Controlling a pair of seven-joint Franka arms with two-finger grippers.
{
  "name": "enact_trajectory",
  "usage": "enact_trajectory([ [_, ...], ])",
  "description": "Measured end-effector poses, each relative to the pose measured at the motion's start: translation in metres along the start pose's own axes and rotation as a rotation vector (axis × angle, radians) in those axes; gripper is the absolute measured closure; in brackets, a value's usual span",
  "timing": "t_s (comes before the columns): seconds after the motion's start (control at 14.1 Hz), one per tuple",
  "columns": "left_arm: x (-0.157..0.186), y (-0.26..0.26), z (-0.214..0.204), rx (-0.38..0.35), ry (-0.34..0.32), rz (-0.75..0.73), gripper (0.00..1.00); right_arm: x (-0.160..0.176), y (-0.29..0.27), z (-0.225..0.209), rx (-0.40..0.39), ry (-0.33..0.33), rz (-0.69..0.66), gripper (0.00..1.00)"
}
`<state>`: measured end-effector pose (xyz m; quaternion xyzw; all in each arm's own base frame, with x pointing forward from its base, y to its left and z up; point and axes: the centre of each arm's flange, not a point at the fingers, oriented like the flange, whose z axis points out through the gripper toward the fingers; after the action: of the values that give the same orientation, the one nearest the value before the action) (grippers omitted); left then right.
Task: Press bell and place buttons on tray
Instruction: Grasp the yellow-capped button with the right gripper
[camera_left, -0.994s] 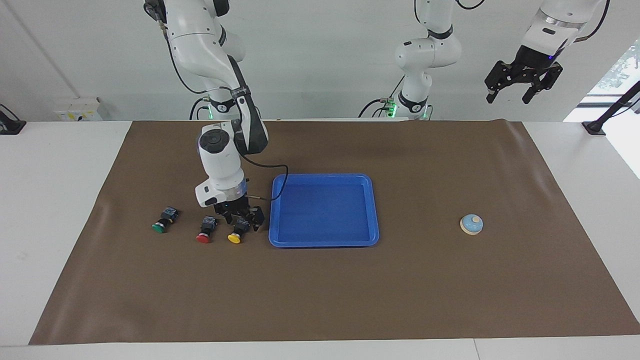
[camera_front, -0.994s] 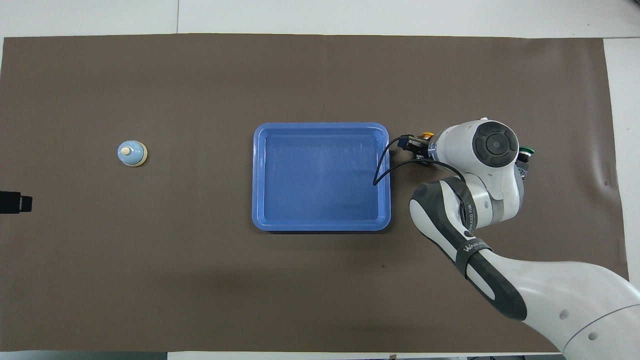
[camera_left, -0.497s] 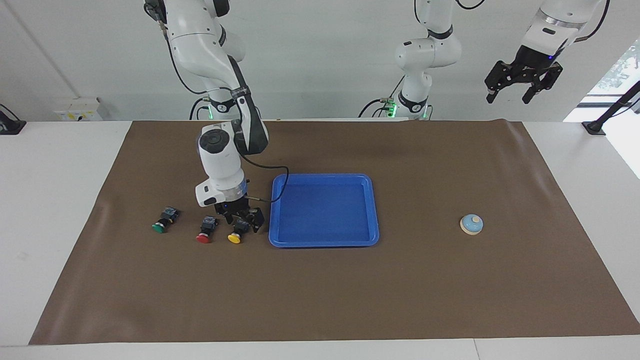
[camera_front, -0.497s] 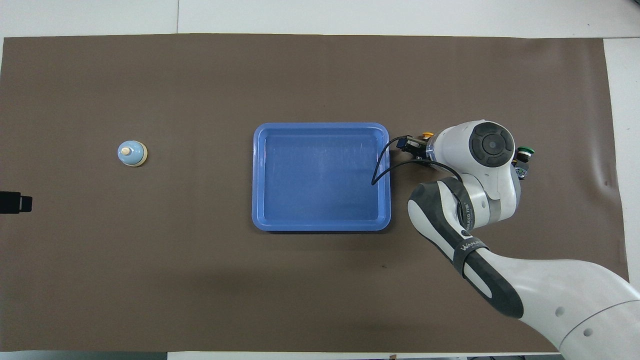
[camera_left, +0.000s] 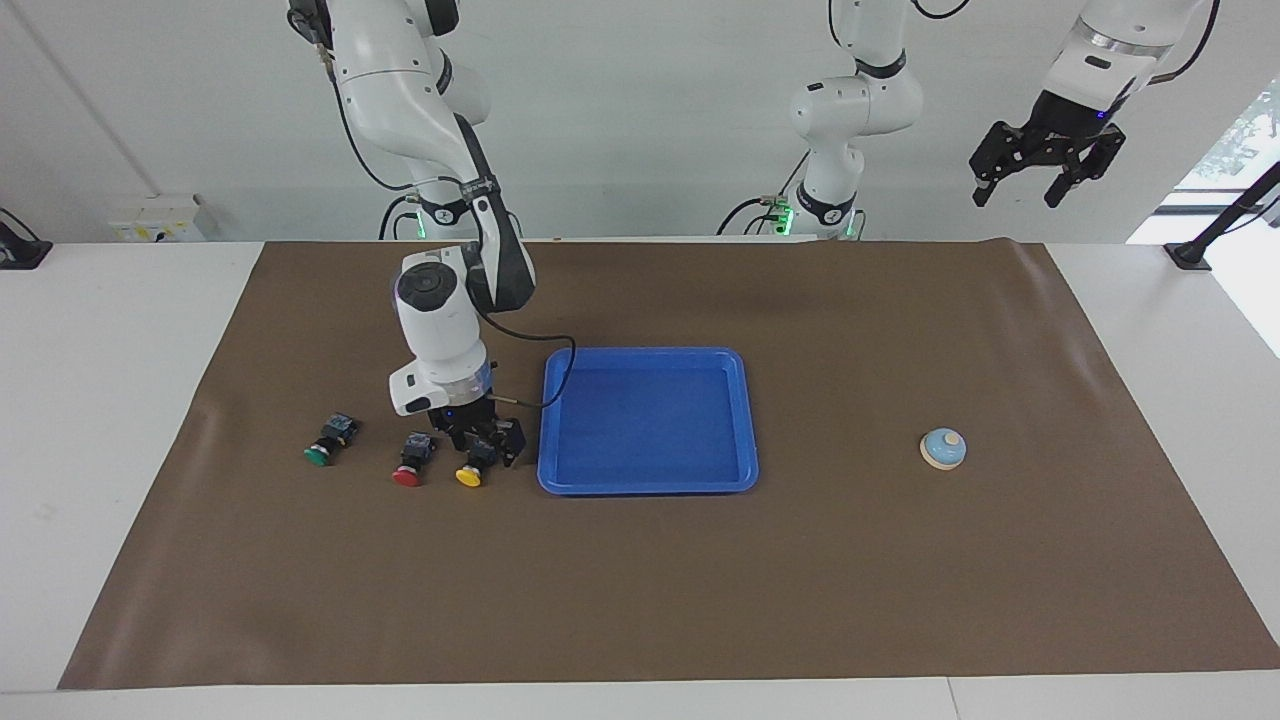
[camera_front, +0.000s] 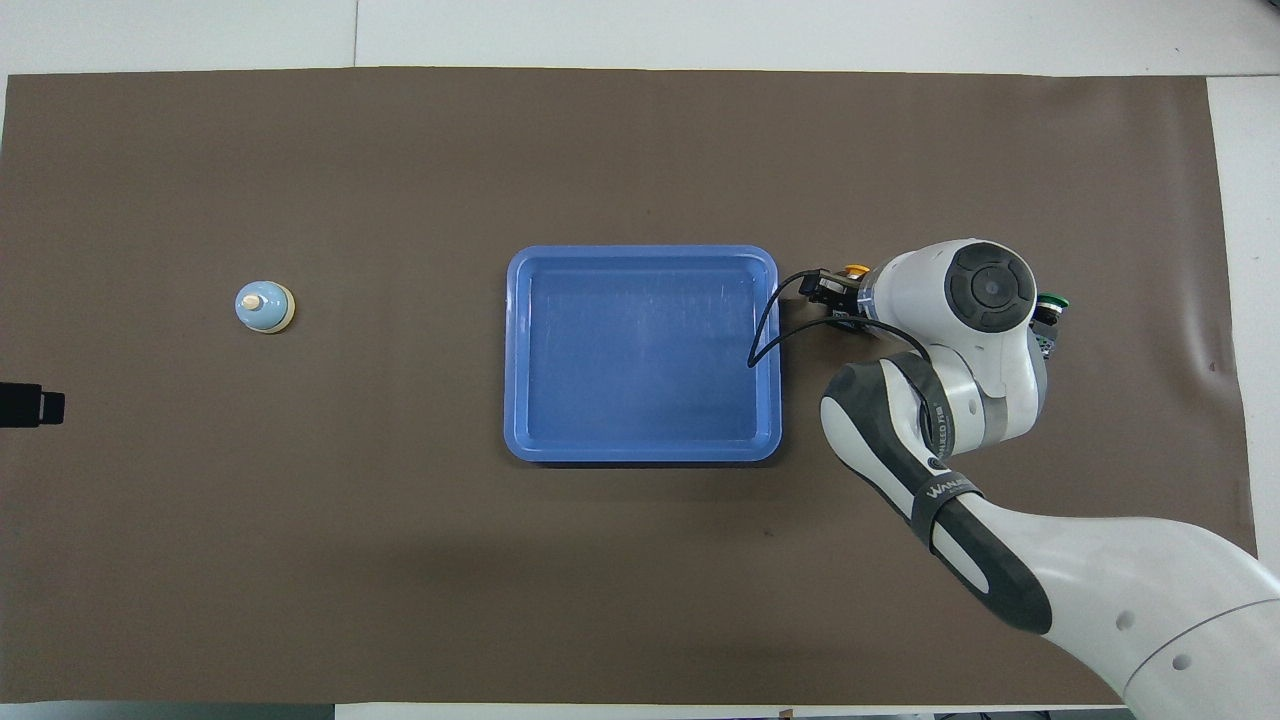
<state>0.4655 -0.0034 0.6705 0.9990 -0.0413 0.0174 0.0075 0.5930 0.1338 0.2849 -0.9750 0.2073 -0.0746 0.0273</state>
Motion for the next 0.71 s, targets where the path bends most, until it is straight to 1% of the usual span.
enact_trajectory([
  [0.28,0.0003,0.0034,0.0001,0.001,0.000,0.006,0.00,0.0016,0.0017,-0.0002,0.000,0.001,0.005,0.17],
  [0.57,0.0010,0.0088,0.0000,0.004,0.000,0.016,0.00,0.0031,0.0036,-0.0002,0.000,0.001,0.010,0.18],
  [0.71,0.0068,0.0080,-0.0002,0.002,-0.007,0.017,0.00,0.0020,0.0025,0.0008,0.000,0.000,0.007,0.21],
])
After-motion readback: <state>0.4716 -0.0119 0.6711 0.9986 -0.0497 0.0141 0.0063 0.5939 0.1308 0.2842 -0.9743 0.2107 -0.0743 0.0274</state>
